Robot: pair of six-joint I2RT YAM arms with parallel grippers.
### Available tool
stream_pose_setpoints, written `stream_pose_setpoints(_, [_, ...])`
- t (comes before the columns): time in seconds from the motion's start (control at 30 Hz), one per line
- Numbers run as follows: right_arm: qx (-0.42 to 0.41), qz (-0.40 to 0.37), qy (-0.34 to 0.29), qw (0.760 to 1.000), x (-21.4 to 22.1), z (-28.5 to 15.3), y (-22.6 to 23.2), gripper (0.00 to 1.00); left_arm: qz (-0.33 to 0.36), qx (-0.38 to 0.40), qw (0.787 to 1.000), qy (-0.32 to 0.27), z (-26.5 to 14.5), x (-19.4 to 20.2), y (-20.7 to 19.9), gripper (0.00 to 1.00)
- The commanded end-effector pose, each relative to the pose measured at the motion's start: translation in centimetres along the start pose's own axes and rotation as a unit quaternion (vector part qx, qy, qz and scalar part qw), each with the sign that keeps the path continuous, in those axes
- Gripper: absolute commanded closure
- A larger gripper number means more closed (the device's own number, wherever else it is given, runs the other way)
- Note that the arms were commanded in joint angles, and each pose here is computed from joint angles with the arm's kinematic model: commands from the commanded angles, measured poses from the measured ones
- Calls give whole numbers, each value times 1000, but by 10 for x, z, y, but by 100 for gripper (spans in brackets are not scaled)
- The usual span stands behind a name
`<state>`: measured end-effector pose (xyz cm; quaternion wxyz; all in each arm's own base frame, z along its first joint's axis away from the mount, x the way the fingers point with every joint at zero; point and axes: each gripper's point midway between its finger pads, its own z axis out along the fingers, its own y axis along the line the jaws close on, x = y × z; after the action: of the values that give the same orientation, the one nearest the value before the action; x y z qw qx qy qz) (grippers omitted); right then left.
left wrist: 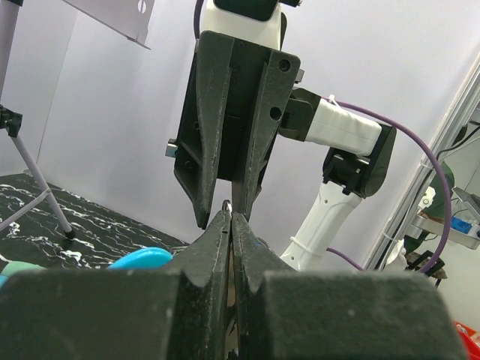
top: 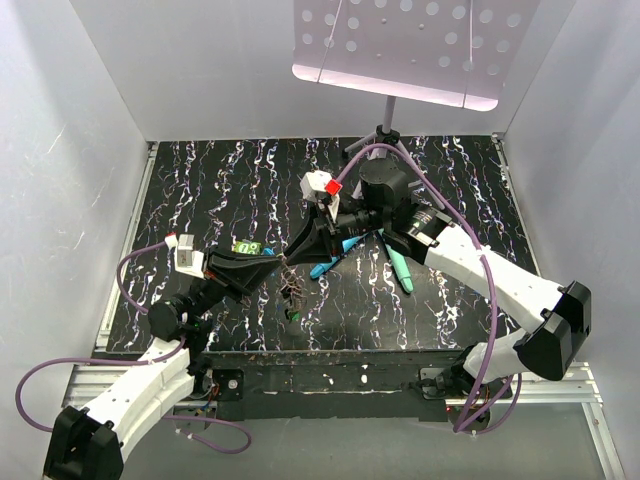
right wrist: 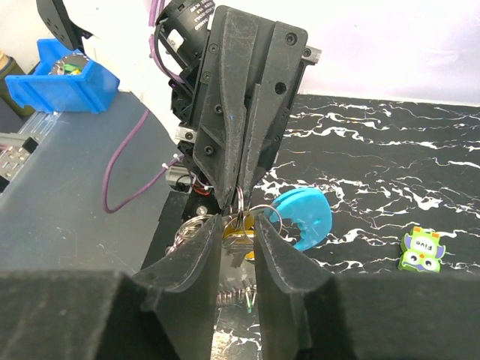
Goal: Put the keys on the keyring
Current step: Adjust the key on the keyring.
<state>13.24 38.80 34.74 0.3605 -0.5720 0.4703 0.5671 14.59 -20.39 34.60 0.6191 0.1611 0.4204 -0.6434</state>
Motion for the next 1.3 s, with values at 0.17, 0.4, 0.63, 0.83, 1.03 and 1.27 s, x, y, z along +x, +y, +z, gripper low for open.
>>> stream_pose_setpoints(0.17, [-24,-6,-20,1000,-21,2,10,71,19,17,999,-26,5,-16,-11,100])
stream_pose_setpoints(0.4, [-23,1,-26,999,-24,4,8,70,19,18,999,-26,5,-16,-11,100])
stream_pose_setpoints(0.63, [-18,14,-26,999,-24,5,4,71,18,19,999,-24,4,-15,-11,100])
stream_pose_setpoints(0.83, [-29,16,-25,999,-26,6,7,99,17,17,999,-23,3,-14,-10,100])
stream_pose_setpoints(1.03, [-41,11,-26,999,-30,1,17,99,0,-9,1000,-25,2,-13,-3,70])
stream_pose_setpoints(1.27, [31,25,22,999,-11,-36,13,99,18,-135,990,18,-8,-24,10,2])
